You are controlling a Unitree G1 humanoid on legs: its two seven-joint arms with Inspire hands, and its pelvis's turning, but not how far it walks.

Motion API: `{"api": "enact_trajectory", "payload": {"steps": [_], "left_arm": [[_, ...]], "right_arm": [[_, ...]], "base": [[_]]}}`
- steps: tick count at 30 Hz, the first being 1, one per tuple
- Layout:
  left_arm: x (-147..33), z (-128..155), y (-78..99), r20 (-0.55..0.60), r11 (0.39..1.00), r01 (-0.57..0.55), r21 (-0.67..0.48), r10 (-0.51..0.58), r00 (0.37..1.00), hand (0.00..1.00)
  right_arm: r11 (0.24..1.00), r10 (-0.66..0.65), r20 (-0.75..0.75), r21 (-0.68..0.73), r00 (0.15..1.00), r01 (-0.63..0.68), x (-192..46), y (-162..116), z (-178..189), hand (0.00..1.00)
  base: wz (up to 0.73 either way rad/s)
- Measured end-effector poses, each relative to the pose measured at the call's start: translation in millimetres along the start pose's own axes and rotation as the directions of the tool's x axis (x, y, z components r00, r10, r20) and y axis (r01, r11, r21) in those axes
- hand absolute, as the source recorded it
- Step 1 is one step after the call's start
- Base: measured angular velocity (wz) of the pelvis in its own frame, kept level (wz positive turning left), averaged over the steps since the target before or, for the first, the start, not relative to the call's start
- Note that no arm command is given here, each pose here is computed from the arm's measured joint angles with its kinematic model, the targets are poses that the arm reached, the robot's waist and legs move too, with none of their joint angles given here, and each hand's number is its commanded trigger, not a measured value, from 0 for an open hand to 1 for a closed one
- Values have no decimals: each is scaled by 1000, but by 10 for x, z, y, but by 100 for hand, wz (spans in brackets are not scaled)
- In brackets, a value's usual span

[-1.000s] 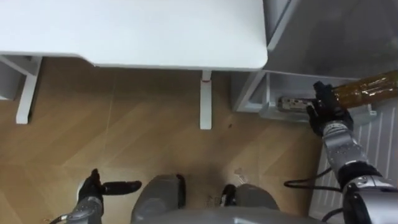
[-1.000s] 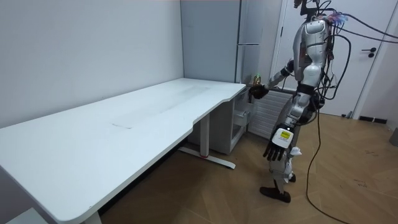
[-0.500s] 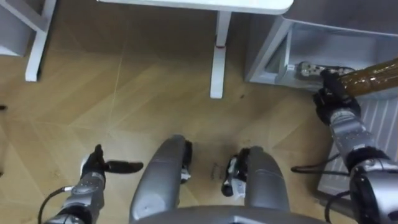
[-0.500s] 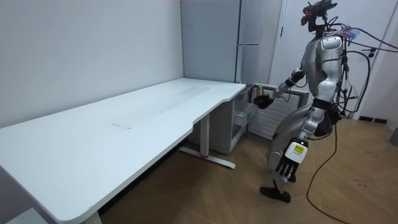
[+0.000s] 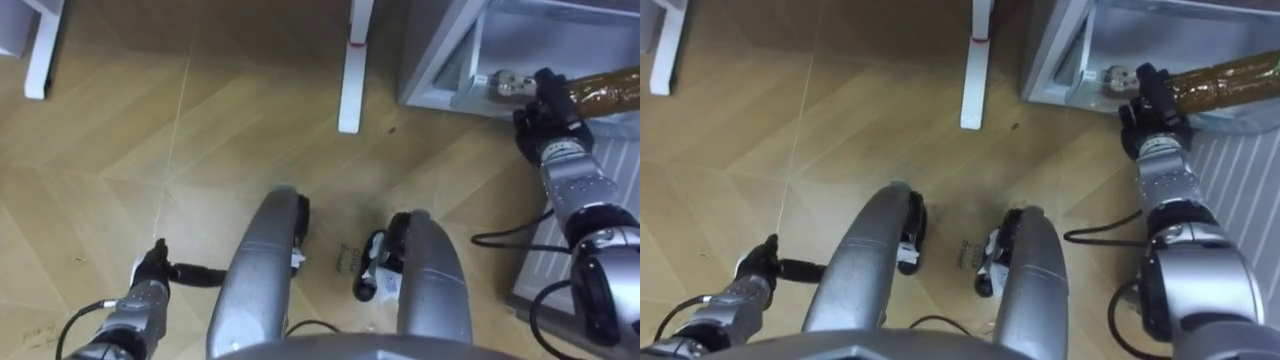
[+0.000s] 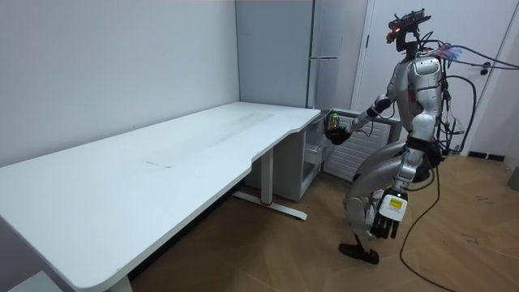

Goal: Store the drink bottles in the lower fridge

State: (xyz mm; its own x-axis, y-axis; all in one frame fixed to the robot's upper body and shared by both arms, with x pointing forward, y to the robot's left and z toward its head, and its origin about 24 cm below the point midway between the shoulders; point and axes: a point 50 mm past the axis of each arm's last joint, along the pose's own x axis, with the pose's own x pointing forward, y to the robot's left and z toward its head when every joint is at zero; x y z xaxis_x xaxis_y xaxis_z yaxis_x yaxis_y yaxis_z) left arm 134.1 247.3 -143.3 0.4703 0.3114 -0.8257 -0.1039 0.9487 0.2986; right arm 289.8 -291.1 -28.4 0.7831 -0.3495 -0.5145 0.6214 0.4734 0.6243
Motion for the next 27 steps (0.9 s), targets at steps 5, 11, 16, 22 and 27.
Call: {"api": "enact_trajectory", "payload": {"steps": [5, 11, 16, 22, 27], "left_arm": [[5, 31, -22, 8, 999, 7, 36, -7, 1000, 0], [4, 39, -24, 19, 998, 11, 57, -12, 1000, 0], [7, 68, 14, 41, 999, -12, 51, 10, 999, 0], [9, 60, 40, 37, 998, -18, 56, 16, 999, 0], [7, 45, 21, 28, 997, -10, 74, 8, 1000, 0]], "right_arm": [[998, 48, 13, -34, 999, -48, 28, 173, 111, 100], [992, 126, 29, -30, 992, -125, 51, 449, 185, 100], [991, 132, 18, -30, 991, -132, 53, 473, 177, 100], [991, 135, 5, -26, 991, -135, 55, 503, 175, 57], [993, 113, -5, -24, 994, -113, 58, 477, 163, 0]], "base": [[3], [-2], [3], [2], [1]]}}
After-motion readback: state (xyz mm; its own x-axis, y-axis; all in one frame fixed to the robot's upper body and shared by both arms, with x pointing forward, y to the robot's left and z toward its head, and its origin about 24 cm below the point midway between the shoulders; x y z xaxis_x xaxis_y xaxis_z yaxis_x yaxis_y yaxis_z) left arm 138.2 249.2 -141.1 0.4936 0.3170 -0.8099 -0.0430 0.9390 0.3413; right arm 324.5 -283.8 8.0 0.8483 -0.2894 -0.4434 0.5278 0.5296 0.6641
